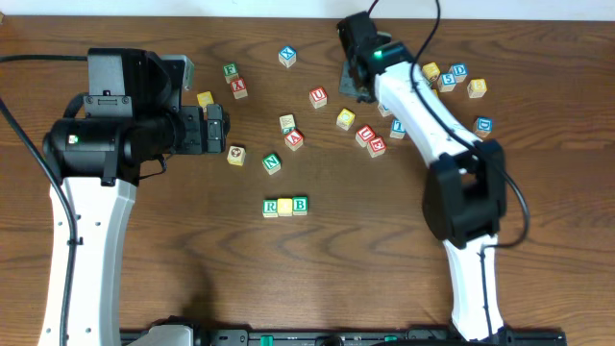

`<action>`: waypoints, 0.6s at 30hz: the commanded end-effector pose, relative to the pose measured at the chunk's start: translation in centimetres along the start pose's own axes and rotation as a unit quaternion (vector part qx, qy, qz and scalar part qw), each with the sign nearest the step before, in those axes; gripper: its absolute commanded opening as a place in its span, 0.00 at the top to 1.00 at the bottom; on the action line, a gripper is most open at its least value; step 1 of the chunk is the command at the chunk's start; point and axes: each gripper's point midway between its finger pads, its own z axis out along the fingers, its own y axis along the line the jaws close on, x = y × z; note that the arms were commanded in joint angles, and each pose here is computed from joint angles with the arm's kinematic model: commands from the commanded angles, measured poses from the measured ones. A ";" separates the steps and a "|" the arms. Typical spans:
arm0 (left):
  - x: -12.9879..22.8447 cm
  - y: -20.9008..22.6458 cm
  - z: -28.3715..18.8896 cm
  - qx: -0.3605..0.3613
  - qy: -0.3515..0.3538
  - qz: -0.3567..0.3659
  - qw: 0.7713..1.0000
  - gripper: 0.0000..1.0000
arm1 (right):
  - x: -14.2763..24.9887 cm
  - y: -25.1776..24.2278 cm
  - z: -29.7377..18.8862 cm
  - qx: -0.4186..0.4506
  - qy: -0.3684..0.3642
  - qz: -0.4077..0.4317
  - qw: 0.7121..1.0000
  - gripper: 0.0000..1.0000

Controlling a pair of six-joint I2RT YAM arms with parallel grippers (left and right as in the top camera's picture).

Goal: Spell out ROBOT
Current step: 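Lower the right gripper and close it on the yellow O block, then lift the O block and carry it toward the right end of the ROB row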

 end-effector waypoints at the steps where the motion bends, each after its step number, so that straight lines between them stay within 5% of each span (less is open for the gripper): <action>1: -0.4 -0.2 -0.5 0.003 -0.008 0.009 1.000 0.02 | -2.3 0.9 -8.4 -0.042 -0.044 -0.016 0.998 0.99; 9: -0.5 -0.2 -0.5 0.003 -0.008 0.009 1.000 0.02 | 3.3 -1.5 -17.8 0.003 -0.009 -0.041 0.999 0.99; 18: -0.5 -0.2 -0.5 0.003 -0.008 0.009 1.000 0.02 | 9.5 -1.4 -20.2 -0.011 -0.029 -0.065 0.997 0.99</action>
